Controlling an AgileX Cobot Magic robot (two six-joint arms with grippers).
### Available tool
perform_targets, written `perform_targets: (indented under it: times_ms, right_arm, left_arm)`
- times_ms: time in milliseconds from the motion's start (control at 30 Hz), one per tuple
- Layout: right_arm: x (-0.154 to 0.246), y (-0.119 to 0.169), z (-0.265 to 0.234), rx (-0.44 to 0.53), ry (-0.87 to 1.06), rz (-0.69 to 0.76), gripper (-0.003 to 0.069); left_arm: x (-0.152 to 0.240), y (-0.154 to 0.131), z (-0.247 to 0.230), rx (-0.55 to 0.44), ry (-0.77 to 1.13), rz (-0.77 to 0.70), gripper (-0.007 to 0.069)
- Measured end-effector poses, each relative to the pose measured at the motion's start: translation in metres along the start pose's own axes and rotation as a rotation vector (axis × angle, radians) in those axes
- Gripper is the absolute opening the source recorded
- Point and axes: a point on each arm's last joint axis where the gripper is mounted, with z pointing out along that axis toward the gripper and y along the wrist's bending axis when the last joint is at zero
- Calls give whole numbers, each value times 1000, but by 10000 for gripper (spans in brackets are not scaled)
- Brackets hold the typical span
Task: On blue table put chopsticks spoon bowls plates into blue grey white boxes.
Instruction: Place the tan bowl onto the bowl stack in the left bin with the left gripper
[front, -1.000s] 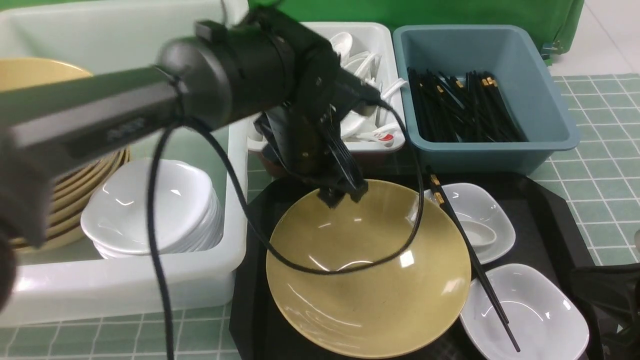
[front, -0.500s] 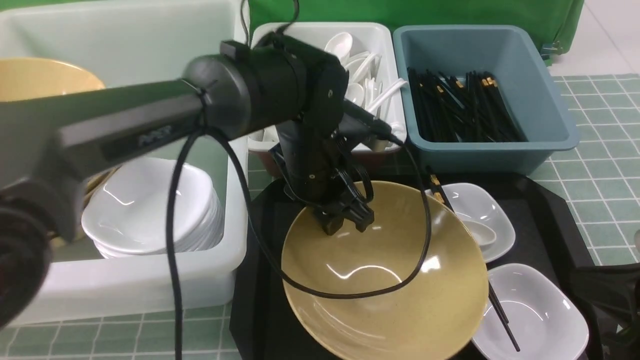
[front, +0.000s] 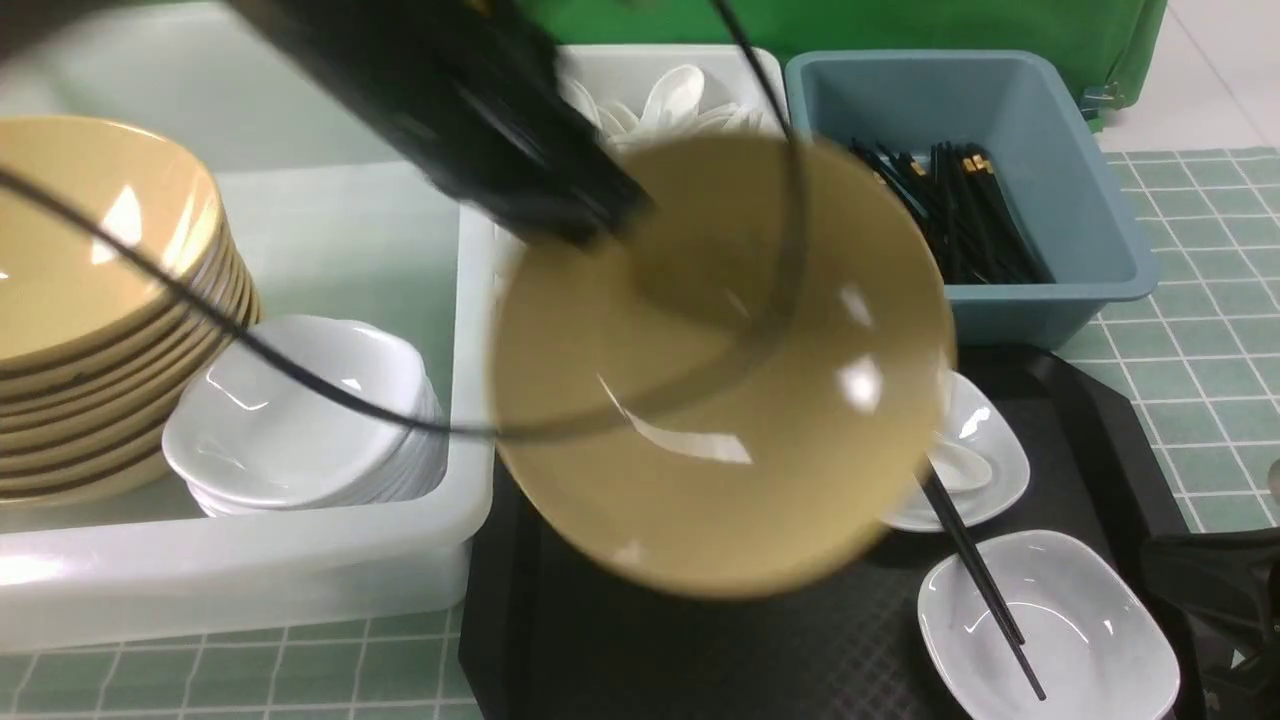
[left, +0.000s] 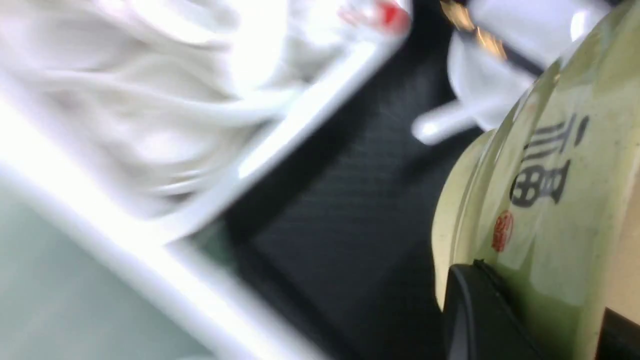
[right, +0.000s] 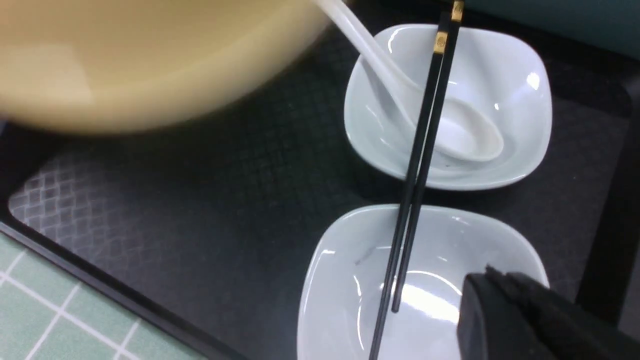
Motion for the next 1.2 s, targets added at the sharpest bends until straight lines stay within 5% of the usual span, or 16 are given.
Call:
perform_targets:
  times_ms: [233, 333, 467, 667, 833, 1067, 1200]
  right_arm:
    - [0, 0, 0, -2, 4, 21, 68]
    - [0, 0, 0, -4, 3, 29, 70]
    - [0, 1, 0, -7, 1, 34, 74]
    - [0, 1, 0, -9, 0, 39, 78]
    - [0, 1, 0, -9, 0, 42, 78]
    - [0, 1, 0, -9, 0, 61, 79]
    - [0, 0, 3, -11, 19, 75, 82]
  left_arm:
    - [69, 129, -109, -409, -108, -439, 6]
    - [105, 165, -131, -501, -131, -643, 6]
    - [142, 201, -131, -477, -244, -890, 7]
    - [169, 222, -97, -414, -240, -1031, 15]
    - [189, 233, -73, -436, -179, -1069, 154]
    - [181, 220, -82, -441, -207, -1119, 614]
    - [175, 204, -103, -494, -232, -1099, 659]
